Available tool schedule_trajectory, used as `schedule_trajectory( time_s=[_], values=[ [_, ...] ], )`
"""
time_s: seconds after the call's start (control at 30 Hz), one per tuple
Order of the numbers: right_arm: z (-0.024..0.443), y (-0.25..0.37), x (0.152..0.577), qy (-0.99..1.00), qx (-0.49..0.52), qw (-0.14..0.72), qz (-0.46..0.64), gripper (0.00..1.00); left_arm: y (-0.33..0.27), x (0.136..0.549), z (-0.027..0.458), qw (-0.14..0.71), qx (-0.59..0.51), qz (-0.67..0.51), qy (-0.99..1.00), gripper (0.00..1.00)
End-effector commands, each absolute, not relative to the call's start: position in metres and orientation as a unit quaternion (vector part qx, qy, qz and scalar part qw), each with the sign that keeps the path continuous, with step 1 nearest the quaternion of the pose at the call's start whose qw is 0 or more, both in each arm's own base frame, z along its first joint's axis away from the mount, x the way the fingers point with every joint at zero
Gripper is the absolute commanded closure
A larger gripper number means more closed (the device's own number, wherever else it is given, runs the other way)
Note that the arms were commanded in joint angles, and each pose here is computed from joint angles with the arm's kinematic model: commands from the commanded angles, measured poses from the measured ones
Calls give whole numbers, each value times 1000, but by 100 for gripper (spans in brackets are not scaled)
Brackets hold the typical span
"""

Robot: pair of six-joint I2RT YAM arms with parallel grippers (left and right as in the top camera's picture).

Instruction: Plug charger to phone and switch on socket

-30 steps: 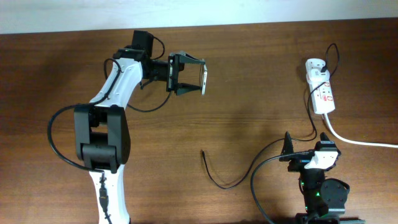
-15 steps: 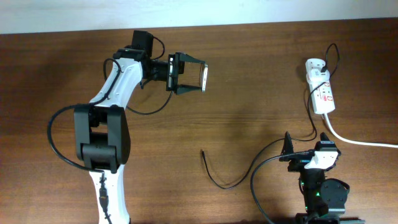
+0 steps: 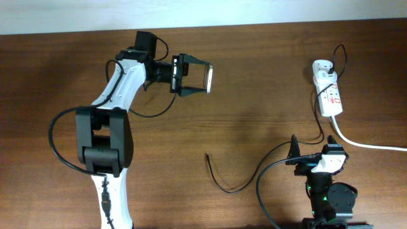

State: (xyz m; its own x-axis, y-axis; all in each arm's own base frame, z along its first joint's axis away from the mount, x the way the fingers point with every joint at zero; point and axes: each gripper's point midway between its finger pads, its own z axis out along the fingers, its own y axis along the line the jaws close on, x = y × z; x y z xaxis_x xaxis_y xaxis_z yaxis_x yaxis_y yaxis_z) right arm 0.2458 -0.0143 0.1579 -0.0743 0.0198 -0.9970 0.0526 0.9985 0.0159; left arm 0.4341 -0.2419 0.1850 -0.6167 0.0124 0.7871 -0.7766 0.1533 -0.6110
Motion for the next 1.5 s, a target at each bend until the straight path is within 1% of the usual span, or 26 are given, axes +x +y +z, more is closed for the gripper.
schedule_trajectory(
  time_s=[0.0, 0.2, 0.4, 0.53, 0.8, 0.83, 0.9, 0.93, 0.97, 1.0, 1.17, 1.27, 1.4, 1.43, 1.47],
  values=[
    [155, -14, 246, 734, 22, 678, -14, 1, -240, 436, 203, 337, 265, 603, -673, 100],
    [155, -14, 246, 734, 22, 678, -14, 1, -241, 437, 199, 331, 269, 598, -679, 100],
    [155, -14, 246, 734, 22, 678, -14, 2, -239, 445, 182, 273, 263, 583, -718, 100],
    [155, -14, 246, 734, 22, 678, -14, 1, -238, 459, 171, 221, 259, 573, -746, 100],
    [156, -13, 246, 734, 22, 679, -14, 2, -235, 468, 167, 195, 259, 568, -756, 100],
    [158, -14, 246, 731, 22, 682, -14, 1, -234, 468, 167, 194, 261, 569, -755, 100],
    [190, 7, 246, 685, -20, 728, 30, 1, -232, 471, 170, 188, 252, 578, -753, 100],
    [198, 15, 244, 676, -37, 735, 46, 1, -232, 472, 171, 185, 250, 579, -754, 100],
    [202, 18, 242, 683, -20, 726, 77, 1, -232, 473, 172, 180, 245, 582, -754, 100],
    [202, 24, 241, 693, -28, 714, 92, 1, -233, 475, 172, 176, 243, 583, -755, 100],
    [216, 35, 255, 743, -34, 657, 128, 1, -233, 475, 172, 175, 242, 583, -755, 100],
    [239, 49, 283, 798, -46, 575, 174, 1, -232, 478, 172, 166, 240, 583, -758, 100],
    [247, 66, 326, 876, -36, 413, 246, 1, -232, 482, 170, 151, 239, 580, -764, 100],
    [250, 81, 343, 875, -51, 379, 298, 1, -232, 484, 171, 146, 235, 583, -764, 100],
    [255, 94, 354, 856, -77, 381, 342, 1, -232, 484, 171, 146, 236, 583, -764, 100]
  ],
)
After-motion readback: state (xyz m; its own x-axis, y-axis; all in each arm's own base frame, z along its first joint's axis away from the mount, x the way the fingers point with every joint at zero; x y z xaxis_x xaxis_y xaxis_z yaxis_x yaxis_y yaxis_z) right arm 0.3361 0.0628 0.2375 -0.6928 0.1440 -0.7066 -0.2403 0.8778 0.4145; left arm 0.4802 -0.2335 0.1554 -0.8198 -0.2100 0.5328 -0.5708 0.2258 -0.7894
